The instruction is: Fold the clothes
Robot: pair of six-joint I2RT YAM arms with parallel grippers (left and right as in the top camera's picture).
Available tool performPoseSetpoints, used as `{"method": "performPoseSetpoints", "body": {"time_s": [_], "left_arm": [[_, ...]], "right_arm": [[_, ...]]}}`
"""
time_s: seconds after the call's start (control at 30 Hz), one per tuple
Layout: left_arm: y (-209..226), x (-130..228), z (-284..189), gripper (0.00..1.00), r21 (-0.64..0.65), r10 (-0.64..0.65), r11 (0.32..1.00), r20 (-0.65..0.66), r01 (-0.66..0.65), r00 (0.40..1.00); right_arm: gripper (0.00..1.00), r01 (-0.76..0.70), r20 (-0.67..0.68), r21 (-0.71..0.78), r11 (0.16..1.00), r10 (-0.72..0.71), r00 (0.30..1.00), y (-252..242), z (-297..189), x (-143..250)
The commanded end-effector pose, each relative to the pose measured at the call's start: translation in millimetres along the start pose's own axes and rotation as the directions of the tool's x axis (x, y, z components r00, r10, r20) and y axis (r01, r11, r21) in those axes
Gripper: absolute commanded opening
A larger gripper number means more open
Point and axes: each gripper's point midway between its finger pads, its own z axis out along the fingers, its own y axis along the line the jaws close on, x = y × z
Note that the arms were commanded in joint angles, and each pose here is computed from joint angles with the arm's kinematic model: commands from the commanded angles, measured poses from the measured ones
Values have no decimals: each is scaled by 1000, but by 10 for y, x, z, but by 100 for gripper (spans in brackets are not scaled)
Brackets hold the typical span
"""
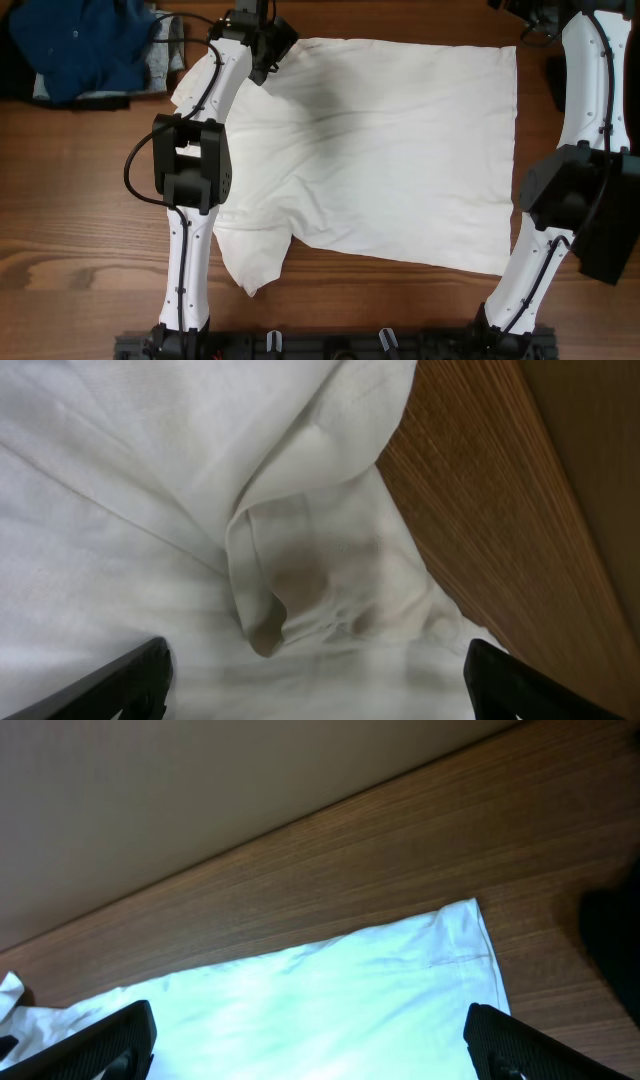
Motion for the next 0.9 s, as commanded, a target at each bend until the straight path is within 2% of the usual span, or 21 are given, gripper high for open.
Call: {"method": "performPoseSetpoints", "body": {"time_s": [0.0,0.1,0.23,0.4,0.63,0.87], "left_arm": [[72,-49,57,88,-22,-30,999,23,31,999],[93,-79,57,70,-33,-27,999,40,29,999],[108,-105,55,67,-42,-26,999,55,28,998],[90,-125,55,58,-35,-25,999,65,27,998],[110,-142,72,54,-37,-27,999,68,30,997],[302,-146,233,56,-57,-51,997,33,53,998]], "right_arm": [[100,20,-34,-11,1000,-21,999,12,119,96],[99,36,-33,-7,999,-37,999,5,119,95],[99,45,-22,39,998,-45,999,-74,121,73],[100,47,-28,65,997,-45,999,-139,211,97],[100,41,-76,74,996,-36,996,-214,460,243],[100,41,-84,76,996,-35,996,-232,517,271]]}}
